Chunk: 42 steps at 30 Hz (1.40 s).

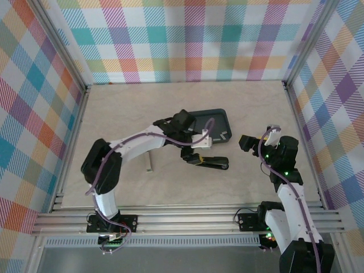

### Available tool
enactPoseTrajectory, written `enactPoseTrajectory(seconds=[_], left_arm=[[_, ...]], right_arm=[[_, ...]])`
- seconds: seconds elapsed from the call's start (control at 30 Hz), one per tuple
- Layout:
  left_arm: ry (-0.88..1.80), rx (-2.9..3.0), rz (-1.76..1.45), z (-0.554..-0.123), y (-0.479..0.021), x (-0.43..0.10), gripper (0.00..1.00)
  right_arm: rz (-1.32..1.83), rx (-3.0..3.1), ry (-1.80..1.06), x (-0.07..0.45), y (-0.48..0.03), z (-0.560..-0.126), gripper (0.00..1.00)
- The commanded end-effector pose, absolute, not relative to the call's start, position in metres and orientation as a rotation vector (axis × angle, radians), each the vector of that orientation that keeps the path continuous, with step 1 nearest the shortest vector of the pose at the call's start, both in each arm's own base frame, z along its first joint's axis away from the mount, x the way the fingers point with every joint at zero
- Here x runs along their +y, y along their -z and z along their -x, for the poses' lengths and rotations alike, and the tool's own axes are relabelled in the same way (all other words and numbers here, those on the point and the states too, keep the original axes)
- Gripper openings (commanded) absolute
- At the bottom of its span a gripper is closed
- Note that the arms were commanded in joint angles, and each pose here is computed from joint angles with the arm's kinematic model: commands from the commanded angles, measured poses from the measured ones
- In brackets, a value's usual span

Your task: Load the staples into the stapler

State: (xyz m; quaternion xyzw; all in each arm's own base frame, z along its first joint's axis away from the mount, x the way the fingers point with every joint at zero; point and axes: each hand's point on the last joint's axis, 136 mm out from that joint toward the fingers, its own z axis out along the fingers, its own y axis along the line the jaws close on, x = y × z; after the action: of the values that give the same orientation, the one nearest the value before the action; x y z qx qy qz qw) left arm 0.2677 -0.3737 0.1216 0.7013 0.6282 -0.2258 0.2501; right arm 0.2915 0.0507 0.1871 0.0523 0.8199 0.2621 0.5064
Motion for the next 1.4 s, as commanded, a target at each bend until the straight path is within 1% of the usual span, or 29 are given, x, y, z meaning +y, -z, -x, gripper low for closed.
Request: enactPoseTrajectory(seconds=[0.0, 0.2, 0.4, 0.53, 0.63, 0.77, 0.83, 1.0, 1.1, 1.17, 1.23, 1.3, 1.37], left_arm=[[0.633, 1.652, -1.996, -0.258, -0.116, -0.394, 0.71], [0.661, 1.644, -2.038, -0.255, -0.1, -0.43, 0.71], [0.688, 1.632, -2.07, -0.25, -0.087, -0.455, 0.71], [0.693, 1.633, -2.07, -0.251, -0.082, -0.468, 0.67], [0.681, 1.65, -2.063, -0.254, -0.077, -0.471, 0.6], [0.679, 1.661, -2.06, -0.254, -0.072, -0.472, 0.56], [0.676, 1.668, -2.057, -0.255, -0.071, -0.473, 0.51], [0.667, 1.68, -2.041, -0.258, -0.069, -0.474, 0.46], [0.647, 1.691, -2.037, -0.261, -0.065, -0.474, 0.47], [0.636, 1.695, -2.033, -0.262, -0.064, -0.474, 0.51], [0.636, 1.696, -2.033, -0.263, -0.064, -0.474, 0.53], [0.633, 1.7, -2.03, -0.263, -0.064, -0.474, 0.52], [0.636, 1.702, -2.028, -0.264, -0.063, -0.475, 0.45]], right_arm=[[-0.207, 1.936, -0.64, 0.044, -0.189, -0.291, 0.99], [-0.272, 1.925, -0.661, 0.042, -0.18, -0.287, 0.99], [-0.276, 1.93, -0.675, 0.044, -0.179, -0.282, 0.99], [-0.276, 1.933, -0.683, 0.045, -0.178, -0.278, 0.99], [-0.277, 1.932, -0.686, 0.046, -0.178, -0.276, 0.99], [-0.284, 1.933, -0.687, 0.046, -0.176, -0.273, 0.99], [-0.283, 1.93, -0.689, 0.046, -0.176, -0.273, 0.99], [-0.285, 1.929, -0.698, 0.047, -0.175, -0.271, 0.99], [-0.29, 1.929, -0.695, 0.046, -0.175, -0.27, 0.99], [-0.29, 1.928, -0.694, 0.046, -0.175, -0.27, 0.99], [-0.294, 1.928, -0.692, 0.046, -0.175, -0.27, 0.99], [-0.298, 1.929, -0.691, 0.045, -0.175, -0.27, 0.99], [-0.3, 1.927, -0.691, 0.045, -0.174, -0.27, 0.99]])
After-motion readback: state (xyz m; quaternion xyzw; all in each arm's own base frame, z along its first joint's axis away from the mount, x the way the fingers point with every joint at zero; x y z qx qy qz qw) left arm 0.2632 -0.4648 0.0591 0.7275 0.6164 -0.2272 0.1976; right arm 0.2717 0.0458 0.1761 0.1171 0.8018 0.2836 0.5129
